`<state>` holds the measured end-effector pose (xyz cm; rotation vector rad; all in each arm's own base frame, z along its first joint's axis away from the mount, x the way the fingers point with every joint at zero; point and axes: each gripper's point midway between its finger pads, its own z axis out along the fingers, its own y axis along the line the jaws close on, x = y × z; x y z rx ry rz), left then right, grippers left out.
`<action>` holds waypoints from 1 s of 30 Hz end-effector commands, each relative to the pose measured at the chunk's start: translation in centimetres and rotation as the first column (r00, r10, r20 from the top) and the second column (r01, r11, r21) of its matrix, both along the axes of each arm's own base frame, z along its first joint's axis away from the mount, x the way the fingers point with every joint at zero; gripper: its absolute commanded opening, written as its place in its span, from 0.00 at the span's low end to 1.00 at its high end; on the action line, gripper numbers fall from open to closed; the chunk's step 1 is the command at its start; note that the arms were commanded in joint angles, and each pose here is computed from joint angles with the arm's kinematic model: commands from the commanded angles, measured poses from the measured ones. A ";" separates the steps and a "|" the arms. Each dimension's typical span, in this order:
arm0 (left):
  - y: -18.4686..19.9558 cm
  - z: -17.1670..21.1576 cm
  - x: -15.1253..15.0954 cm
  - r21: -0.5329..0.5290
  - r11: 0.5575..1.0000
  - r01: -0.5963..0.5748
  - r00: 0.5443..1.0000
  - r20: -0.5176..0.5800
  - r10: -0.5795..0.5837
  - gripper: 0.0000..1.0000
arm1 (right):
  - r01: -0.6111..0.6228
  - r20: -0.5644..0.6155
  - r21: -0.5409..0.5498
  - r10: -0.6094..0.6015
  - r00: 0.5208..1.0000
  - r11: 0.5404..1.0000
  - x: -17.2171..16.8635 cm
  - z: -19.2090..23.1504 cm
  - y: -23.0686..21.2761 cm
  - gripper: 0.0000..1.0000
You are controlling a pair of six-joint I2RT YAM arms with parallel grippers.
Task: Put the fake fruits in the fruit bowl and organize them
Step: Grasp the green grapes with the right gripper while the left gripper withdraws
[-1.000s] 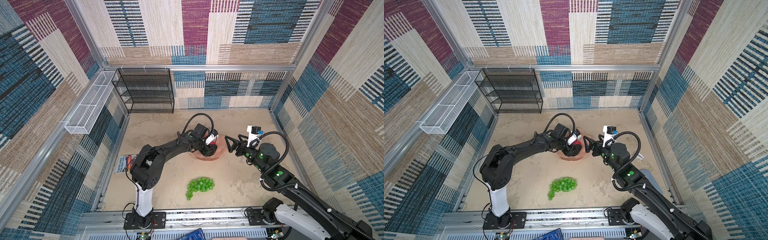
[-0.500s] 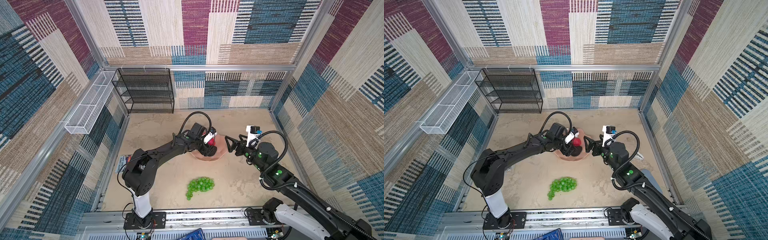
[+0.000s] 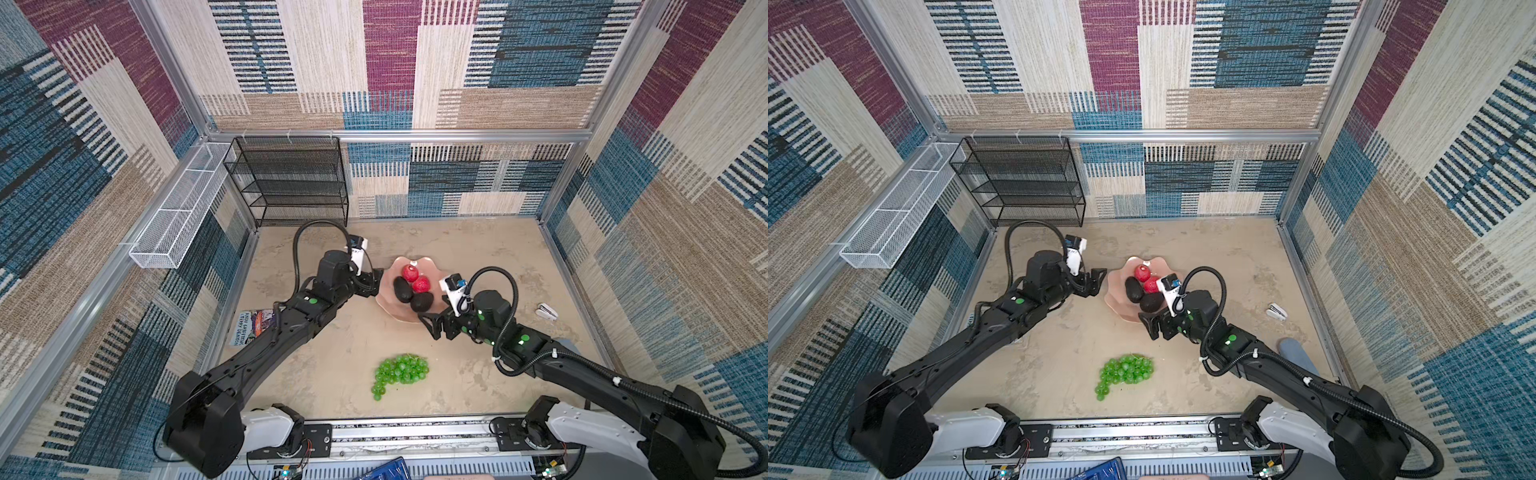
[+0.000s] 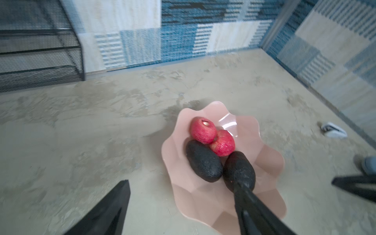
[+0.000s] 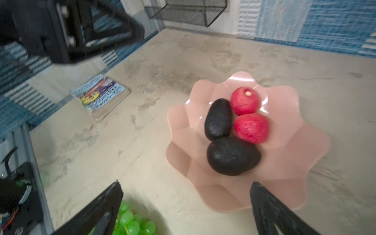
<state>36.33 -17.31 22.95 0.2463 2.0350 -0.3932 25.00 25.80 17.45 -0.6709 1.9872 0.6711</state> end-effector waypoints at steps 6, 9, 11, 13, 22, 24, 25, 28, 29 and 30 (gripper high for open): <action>7.5 0.8 -2.5 -0.151 0.958 -0.244 0.967 0.031 0.251 0.89 | -0.256 0.040 -0.121 0.262 0.964 0.959 -5.0 -3.8 4.2 1.00; 8.4 1.0 -3.1 -0.146 0.952 -0.270 0.961 0.025 0.276 0.89 | -0.299 0.020 -0.178 0.308 0.951 0.937 -6.0 -5.5 4.9 1.00; 8.3 1.4 -3.2 -0.168 0.950 -0.263 0.962 0.036 0.272 0.89 | -0.334 0.027 -0.205 0.347 0.938 0.920 -6.6 -6.0 5.6 1.00; 8.3 1.8 -3.2 -0.175 0.951 -0.257 0.963 0.040 0.267 0.89 | -0.325 0.024 -0.236 0.340 0.940 0.916 -6.2 -6.6 6.0 1.00; 8.5 1.7 -3.4 -0.175 0.949 -0.261 0.962 0.034 0.270 0.89 | -0.396 -0.088 -0.295 0.388 0.917 0.870 -6.8 -10.7 7.6 1.00; 8.4 1.9 -3.4 -0.182 0.950 -0.254 0.963 0.040 0.265 0.89 | -0.424 -0.123 -0.292 0.406 0.906 0.857 -7.6 -11.5 7.9 1.00; 8.4 1.9 -3.5 -0.183 0.950 -0.252 0.964 0.040 0.263 0.89 | -0.438 -0.137 -0.284 0.417 0.899 0.853 -8.2 -11.9 8.1 1.00; 8.4 2.0 -3.5 -0.186 0.950 -0.249 0.964 0.045 0.262 0.90 | -0.452 -0.172 -0.278 0.419 0.892 0.848 -8.9 -12.9 8.4 1.00; 8.3 2.1 -3.5 -0.187 0.951 -0.248 0.964 0.047 0.261 0.90 | -0.453 -0.181 -0.282 0.416 0.891 0.846 -9.0 -13.2 8.4 1.00; 8.3 2.1 -3.5 -0.188 0.951 -0.246 0.965 0.048 0.259 0.90 | -0.454 -0.194 -0.281 0.414 0.890 0.845 -9.1 -13.6 8.4 1.00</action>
